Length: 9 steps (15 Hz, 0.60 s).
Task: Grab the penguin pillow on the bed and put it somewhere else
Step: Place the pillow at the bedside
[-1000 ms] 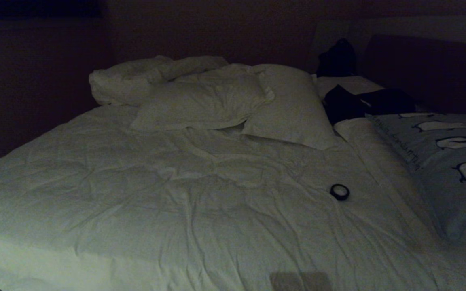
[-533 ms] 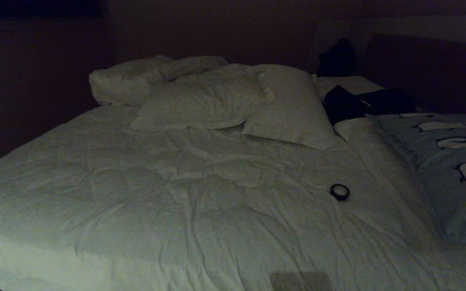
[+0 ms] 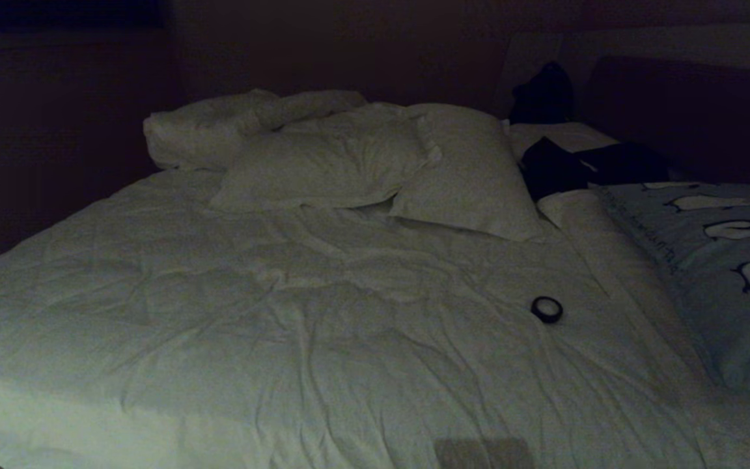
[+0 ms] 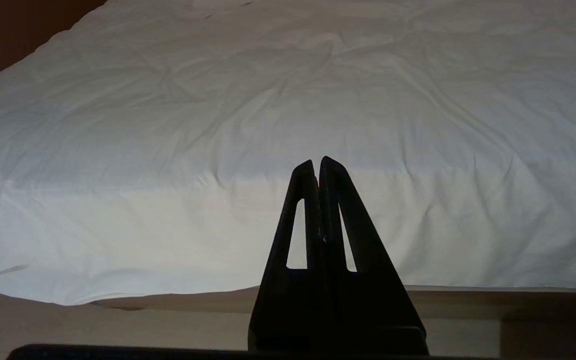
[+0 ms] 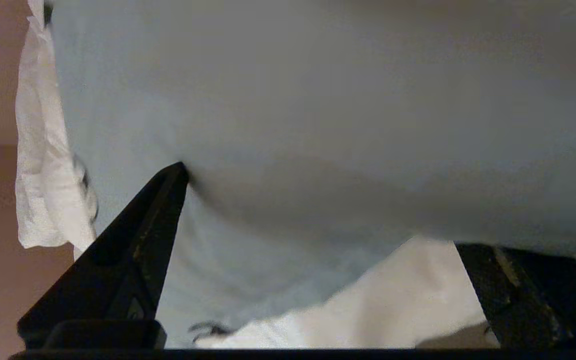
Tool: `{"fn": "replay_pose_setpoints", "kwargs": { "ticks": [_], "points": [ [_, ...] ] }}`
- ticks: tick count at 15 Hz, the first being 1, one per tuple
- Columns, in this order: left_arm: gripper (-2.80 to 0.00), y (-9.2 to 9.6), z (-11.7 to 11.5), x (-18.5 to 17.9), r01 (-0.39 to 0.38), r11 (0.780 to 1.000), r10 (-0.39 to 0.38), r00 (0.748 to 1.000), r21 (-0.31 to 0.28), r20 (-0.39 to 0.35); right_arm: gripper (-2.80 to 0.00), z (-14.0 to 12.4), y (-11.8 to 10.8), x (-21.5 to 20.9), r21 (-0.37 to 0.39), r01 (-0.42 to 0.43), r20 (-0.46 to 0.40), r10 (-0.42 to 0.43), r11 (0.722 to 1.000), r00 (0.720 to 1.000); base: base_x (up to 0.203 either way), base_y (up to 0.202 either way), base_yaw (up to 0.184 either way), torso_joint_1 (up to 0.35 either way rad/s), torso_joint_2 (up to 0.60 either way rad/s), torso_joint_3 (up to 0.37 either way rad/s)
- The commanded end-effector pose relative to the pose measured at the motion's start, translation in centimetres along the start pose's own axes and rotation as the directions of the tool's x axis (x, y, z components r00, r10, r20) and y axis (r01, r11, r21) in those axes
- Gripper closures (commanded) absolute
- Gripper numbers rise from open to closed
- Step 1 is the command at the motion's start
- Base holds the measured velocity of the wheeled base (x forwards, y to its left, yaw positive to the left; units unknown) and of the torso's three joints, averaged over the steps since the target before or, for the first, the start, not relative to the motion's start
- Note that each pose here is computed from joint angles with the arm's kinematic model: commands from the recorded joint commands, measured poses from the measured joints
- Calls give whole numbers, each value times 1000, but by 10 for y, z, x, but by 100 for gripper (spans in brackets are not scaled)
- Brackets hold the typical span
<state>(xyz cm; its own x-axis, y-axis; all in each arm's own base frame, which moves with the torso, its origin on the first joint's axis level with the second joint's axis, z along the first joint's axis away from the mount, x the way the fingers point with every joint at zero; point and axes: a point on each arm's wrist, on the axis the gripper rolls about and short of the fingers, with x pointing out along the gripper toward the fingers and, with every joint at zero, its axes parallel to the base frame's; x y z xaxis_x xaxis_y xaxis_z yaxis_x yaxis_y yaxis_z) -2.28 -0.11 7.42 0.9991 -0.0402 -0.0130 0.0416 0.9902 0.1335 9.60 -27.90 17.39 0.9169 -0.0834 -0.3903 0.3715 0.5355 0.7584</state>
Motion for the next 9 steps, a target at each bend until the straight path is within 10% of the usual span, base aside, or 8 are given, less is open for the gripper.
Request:
{"fn": "replay_pose_setpoints", "kwargs": {
  "ticks": [1, 9],
  "points": [
    [0, 0, 0, 0, 0, 1000, 0, 1000, 1, 1, 0, 12, -15, 10, 17, -3, -10, 3, 1000, 1000, 0, 0, 0, 0, 0, 0],
    [0, 0, 0, 0, 0, 1000, 0, 1000, 1, 1, 0, 28, -21, 15, 7, -4, 1, 4, 1000, 1000, 0, 0, 0, 0, 0, 0]
  ]
}}
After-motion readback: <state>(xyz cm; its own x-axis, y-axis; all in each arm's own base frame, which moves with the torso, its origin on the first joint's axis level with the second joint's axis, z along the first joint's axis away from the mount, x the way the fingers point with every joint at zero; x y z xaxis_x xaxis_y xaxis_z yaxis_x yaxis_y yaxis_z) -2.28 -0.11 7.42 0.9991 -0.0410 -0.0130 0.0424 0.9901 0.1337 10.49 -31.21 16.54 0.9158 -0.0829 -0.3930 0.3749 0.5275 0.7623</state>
